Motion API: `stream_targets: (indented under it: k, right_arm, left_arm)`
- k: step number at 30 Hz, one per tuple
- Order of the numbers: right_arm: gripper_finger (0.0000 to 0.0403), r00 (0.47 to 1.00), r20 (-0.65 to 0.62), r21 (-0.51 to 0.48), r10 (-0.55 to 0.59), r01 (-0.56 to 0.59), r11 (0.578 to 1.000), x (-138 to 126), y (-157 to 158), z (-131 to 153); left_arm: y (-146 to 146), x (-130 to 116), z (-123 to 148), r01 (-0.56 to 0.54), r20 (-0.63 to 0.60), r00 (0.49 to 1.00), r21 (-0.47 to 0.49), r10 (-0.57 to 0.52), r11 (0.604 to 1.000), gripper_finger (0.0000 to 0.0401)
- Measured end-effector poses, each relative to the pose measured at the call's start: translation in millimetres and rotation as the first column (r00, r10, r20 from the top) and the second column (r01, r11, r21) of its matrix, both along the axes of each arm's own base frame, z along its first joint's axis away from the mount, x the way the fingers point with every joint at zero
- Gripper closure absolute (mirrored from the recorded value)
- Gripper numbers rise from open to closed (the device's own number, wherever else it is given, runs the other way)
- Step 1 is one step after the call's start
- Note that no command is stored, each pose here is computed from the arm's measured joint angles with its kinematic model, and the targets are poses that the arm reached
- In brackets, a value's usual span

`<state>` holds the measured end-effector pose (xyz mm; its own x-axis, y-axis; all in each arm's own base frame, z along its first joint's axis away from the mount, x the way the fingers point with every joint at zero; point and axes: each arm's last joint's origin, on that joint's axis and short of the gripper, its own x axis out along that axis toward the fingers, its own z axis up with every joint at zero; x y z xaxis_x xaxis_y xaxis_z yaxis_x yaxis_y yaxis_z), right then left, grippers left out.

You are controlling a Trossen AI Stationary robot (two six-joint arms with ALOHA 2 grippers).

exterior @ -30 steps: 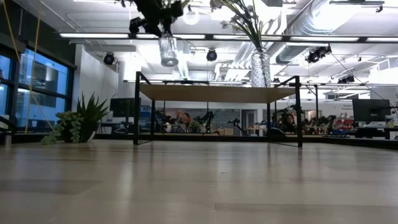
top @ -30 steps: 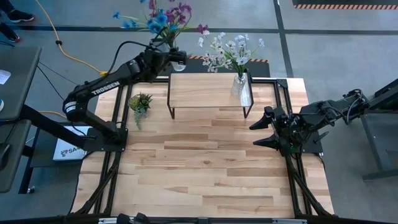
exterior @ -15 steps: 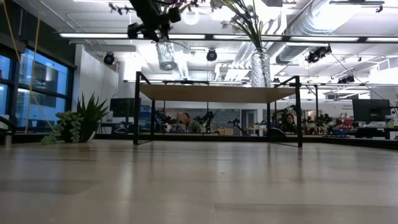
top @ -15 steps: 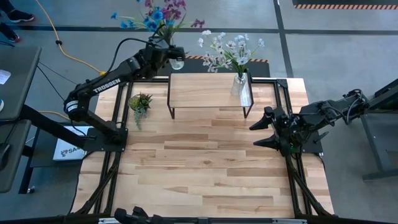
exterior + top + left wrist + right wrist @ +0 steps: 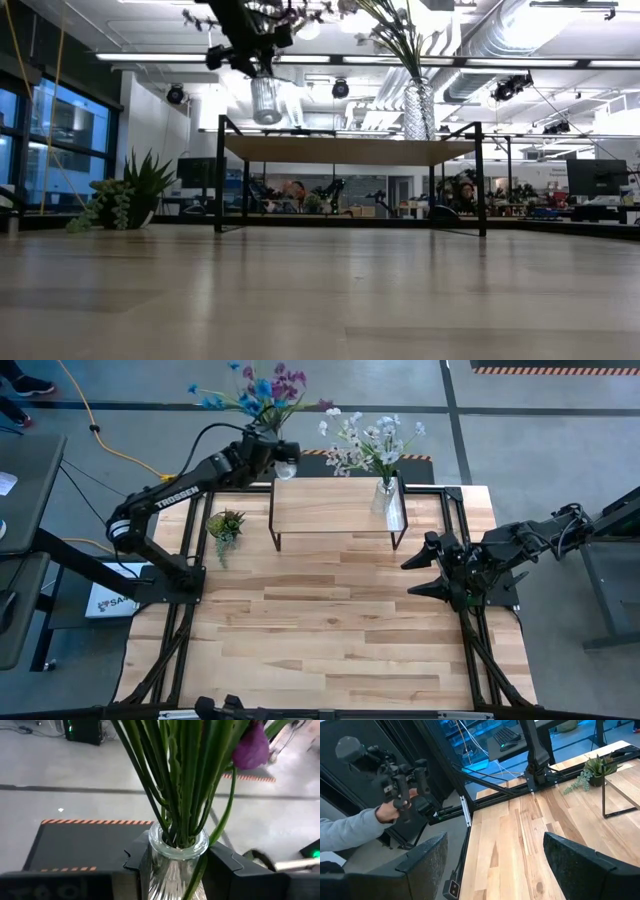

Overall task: Pick and place flowers into a vace then onto a shelf
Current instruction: Put the transparent vase with flowers on the shelf

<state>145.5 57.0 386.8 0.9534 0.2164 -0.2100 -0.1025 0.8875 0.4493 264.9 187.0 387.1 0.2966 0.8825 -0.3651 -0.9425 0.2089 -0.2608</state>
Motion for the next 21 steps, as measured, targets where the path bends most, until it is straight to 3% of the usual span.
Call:
stream_targets:
  k: [11, 21]
  right_arm:
    - [0.0086, 1.000, 0.000, 0.007, 0.021, -0.021, 1.000, 0, 1, 0]
    - [0.0086, 1.000, 0.003, 0.011, 0.029, -0.029, 1.000, 0, 1, 1]
  left_arm:
    - [-9, 31, -26, 0.039, -0.074, 0.996, -0.034, -0.041, 0.999, 0.0240]
    - [-20, 36, -32, 0.045, -0.135, 0.990, -0.046, -0.051, 0.998, 0.0240]
